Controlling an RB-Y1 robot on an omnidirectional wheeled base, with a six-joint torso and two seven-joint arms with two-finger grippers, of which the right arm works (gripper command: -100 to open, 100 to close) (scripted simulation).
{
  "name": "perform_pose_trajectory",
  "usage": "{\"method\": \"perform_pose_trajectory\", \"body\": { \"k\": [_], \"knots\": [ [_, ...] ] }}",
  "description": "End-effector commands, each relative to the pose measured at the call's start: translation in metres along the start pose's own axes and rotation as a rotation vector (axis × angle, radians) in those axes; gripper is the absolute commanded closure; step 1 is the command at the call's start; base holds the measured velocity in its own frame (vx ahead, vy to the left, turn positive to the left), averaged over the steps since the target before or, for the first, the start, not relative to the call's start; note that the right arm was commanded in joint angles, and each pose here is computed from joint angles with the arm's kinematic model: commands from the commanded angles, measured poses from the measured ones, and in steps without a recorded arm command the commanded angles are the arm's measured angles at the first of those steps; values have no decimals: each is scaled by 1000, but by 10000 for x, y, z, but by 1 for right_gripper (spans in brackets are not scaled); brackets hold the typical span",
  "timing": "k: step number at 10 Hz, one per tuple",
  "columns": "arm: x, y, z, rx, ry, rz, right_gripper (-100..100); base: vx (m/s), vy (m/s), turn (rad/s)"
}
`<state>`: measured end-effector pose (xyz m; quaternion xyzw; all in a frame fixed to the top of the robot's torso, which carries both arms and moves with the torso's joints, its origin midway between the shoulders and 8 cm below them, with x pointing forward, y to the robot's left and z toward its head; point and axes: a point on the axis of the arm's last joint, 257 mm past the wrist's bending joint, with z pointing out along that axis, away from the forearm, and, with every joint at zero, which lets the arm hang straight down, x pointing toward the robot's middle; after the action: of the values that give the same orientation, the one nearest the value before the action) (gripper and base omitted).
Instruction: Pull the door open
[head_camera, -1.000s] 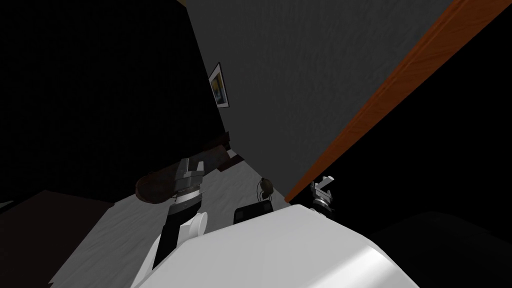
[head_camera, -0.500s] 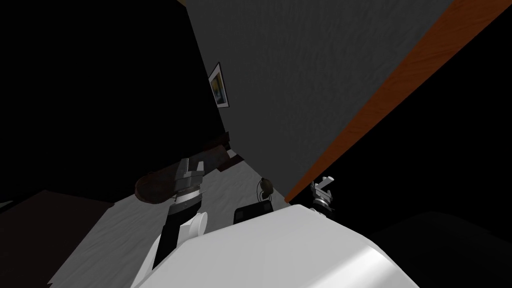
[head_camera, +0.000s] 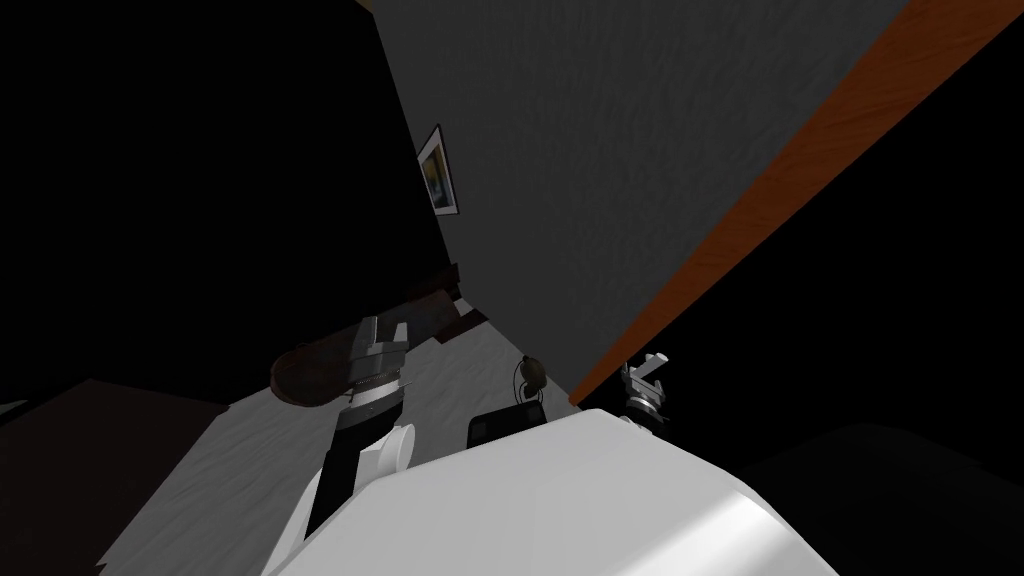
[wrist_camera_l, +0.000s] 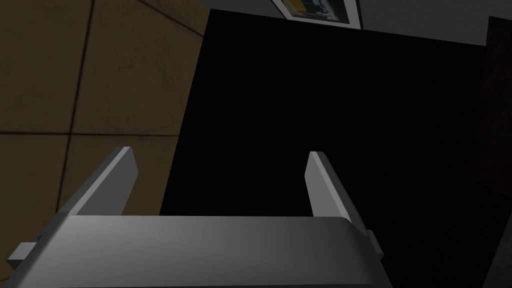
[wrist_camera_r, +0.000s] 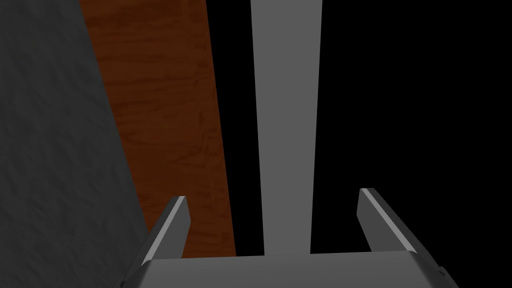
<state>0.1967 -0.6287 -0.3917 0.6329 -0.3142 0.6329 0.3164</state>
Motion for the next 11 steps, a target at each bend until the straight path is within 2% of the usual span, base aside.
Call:
{"method": "perform_pose_trajectory", "body": {
  "k": [1,3,11],
  "knots": [
    [3,-30,22,25,1,0,-100,16,21,-61],
    [3,-55,38,45,1,-1,-100,32,35,-114],
    [3,-55,38,45,1,-1,-100,2,3,-9]
  ]
}}
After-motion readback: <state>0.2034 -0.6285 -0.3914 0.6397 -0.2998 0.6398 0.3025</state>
